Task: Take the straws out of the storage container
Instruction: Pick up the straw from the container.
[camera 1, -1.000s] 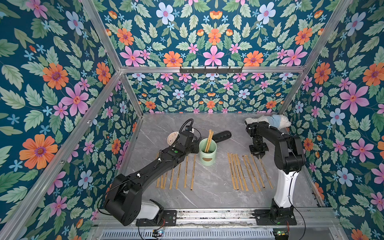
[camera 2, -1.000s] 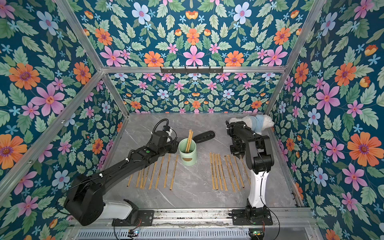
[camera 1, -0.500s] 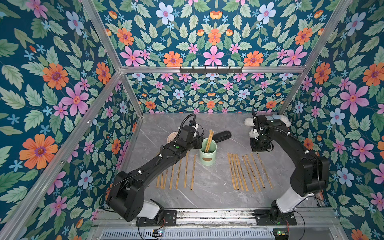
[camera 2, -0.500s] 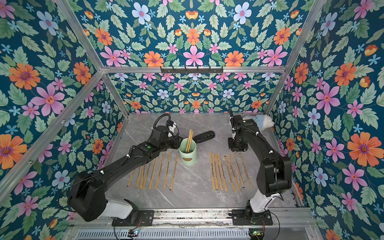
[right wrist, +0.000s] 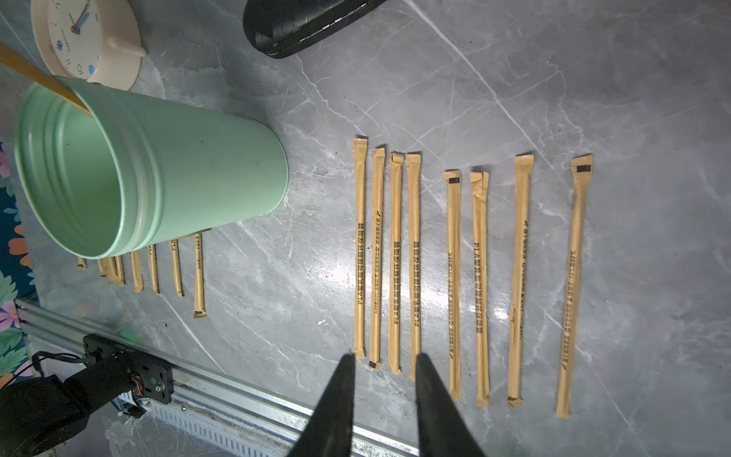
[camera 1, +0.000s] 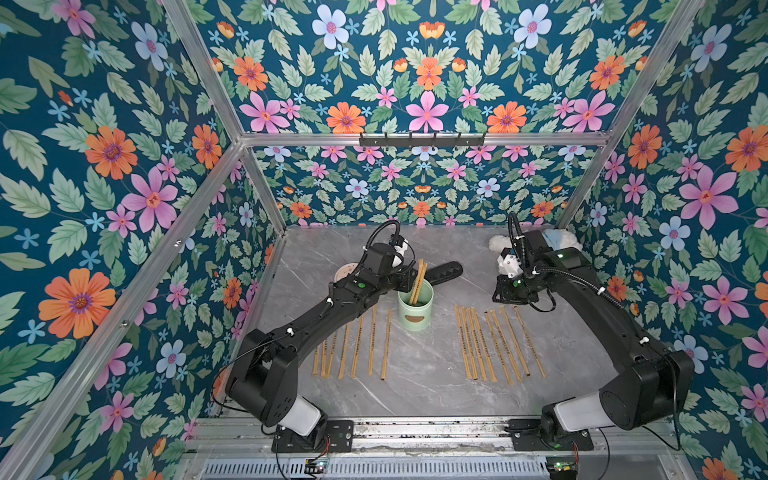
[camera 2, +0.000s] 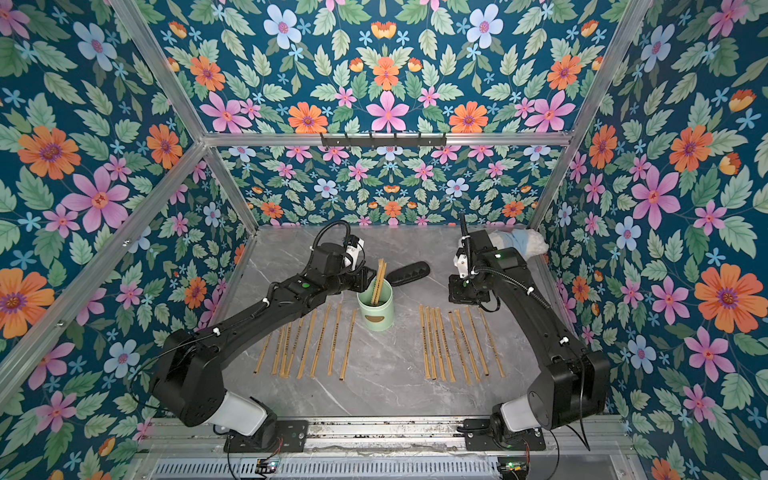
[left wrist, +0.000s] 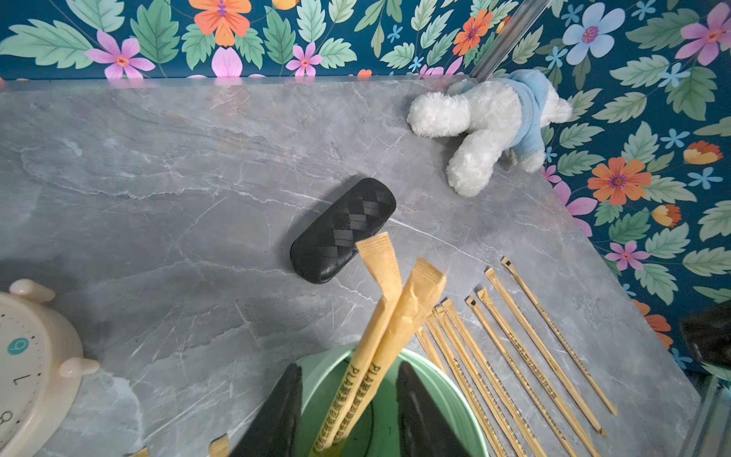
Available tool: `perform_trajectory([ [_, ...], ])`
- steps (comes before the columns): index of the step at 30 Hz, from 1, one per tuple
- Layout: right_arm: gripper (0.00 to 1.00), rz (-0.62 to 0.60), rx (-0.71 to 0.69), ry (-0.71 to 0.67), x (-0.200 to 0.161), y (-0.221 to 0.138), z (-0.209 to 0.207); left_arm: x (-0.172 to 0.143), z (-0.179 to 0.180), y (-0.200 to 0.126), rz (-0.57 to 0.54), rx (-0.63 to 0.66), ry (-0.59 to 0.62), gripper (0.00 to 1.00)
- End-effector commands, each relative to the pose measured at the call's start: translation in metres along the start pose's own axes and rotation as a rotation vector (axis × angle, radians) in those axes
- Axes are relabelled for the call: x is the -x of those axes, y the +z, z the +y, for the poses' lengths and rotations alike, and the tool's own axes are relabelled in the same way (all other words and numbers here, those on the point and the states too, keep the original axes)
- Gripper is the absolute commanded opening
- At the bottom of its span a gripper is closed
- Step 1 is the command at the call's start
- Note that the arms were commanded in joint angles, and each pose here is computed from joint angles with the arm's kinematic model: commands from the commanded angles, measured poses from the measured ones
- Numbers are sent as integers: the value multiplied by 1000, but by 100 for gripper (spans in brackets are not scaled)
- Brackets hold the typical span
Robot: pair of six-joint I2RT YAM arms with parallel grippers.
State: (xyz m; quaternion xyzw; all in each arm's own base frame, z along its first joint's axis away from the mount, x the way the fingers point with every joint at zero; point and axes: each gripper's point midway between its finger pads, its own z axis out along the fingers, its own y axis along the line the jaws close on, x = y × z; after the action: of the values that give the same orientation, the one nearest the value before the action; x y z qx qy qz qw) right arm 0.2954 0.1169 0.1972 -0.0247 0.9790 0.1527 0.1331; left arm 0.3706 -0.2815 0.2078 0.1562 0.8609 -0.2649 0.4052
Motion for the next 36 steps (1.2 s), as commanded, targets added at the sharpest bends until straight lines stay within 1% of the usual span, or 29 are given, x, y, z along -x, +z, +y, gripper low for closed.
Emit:
perform_trajectory([
  [1, 29, -5, 24, -3, 0, -1, 4, 9, -7, 3, -21, -32, 15, 42],
  [12, 29, -11, 39, -6, 0, -1, 7, 8, -6, 17, 3, -26, 19, 42],
  [17, 29, -15, 37, -8, 1, -4, 7, 10, -5, 21, 4, -21, 17, 40],
  [22, 29, -23, 38, -11, 2, -7, 8, 11, -4, 25, 8, -17, 19, 34],
  [28, 29, -21, 44, -13, 2, -6, 9, 10, -3, 26, 13, -12, 18, 30],
  [29, 29, -21, 48, -12, 2, -6, 10, 9, -3, 25, 13, -11, 18, 27],
  [31, 29, -24, 60, -16, 3, -6, 13, 9, -1, 24, 12, -4, 18, 25],
  [35, 29, -36, 83, -24, 6, -7, 19, 10, -1, 21, 6, 2, 22, 15],
  [36, 29, -39, 93, -26, 7, -8, 21, 10, -1, 21, 8, 1, 21, 14],
])
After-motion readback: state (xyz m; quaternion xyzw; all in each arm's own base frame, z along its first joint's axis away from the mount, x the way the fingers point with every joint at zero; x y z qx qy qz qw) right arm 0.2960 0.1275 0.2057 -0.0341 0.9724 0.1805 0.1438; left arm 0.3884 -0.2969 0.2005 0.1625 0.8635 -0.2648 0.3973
